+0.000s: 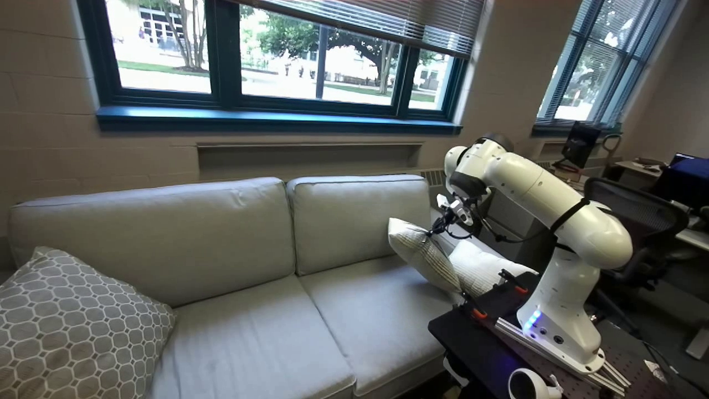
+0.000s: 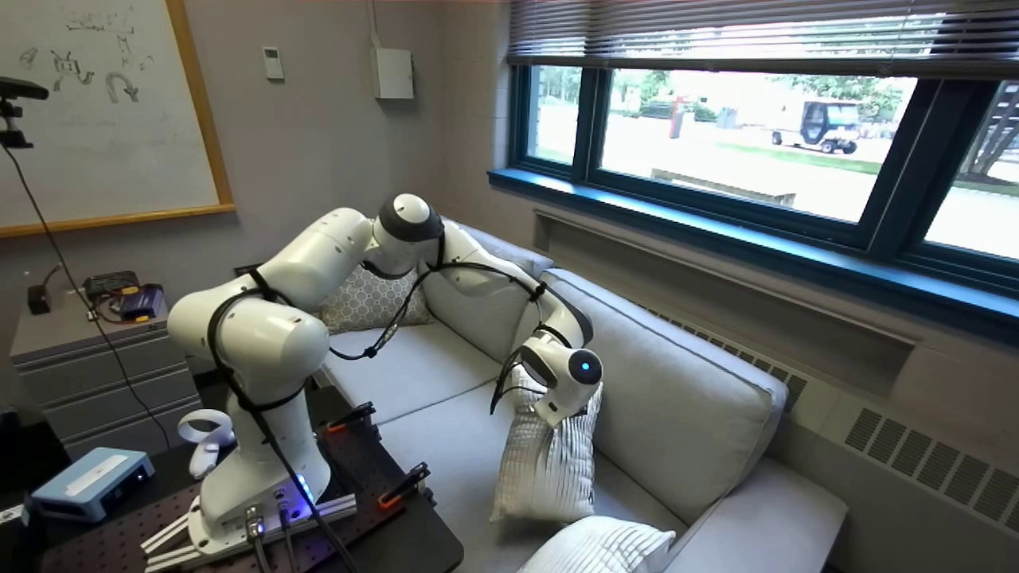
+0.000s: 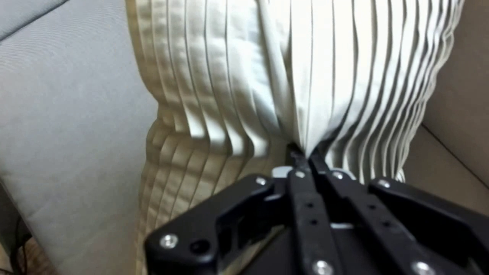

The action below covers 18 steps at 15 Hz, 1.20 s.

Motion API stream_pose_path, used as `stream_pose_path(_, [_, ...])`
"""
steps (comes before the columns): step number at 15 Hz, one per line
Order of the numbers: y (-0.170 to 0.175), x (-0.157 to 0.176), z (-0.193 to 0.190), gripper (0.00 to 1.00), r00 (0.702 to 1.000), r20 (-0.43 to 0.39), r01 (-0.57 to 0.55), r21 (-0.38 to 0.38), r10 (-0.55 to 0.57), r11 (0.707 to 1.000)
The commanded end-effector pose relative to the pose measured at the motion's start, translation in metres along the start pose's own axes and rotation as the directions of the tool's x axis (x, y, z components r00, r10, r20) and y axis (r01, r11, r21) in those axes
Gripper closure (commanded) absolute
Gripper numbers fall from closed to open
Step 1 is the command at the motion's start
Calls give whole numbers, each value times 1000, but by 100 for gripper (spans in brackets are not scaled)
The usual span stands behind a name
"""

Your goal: Move the small pillows to the left arm of the sofa

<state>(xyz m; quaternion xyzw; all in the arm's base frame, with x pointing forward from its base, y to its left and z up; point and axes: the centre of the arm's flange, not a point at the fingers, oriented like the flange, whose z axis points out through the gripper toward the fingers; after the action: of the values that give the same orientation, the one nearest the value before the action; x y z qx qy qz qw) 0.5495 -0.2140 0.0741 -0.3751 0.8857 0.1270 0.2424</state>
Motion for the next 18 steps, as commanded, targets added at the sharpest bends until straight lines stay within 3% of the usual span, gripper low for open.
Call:
stream_pose_path(1, [-1,-46,21,99,999,6,42,-9,-42,999])
stream_pose_path(2, [1,-54,27,99,998,-4,56,-12,-56,998])
stream_pose_path(3, [5,-64,33,71,998,-15,67,-9,-67,998])
stream_pose_path(5, [14,-84,49,66,993,-62,100,3,-100,995])
stream_pose_path(6, [20,-98,58,57,986,-106,130,14,-127,991])
stream_pose_path(7, [14,-77,52,75,988,-90,127,13,-125,992])
stream_pose_path(9, [20,-95,60,59,984,-105,149,23,-146,989])
stream_pose_path(14, [20,-96,60,57,983,-108,151,28,-147,988])
stream_pose_path(15, [20,-96,59,32,983,-108,150,29,-146,988])
stream_pose_path(16, [24,-104,78,31,977,-143,164,20,-159,986])
stream_pose_path(18, [33,-118,109,19,968,-179,180,22,-174,983])
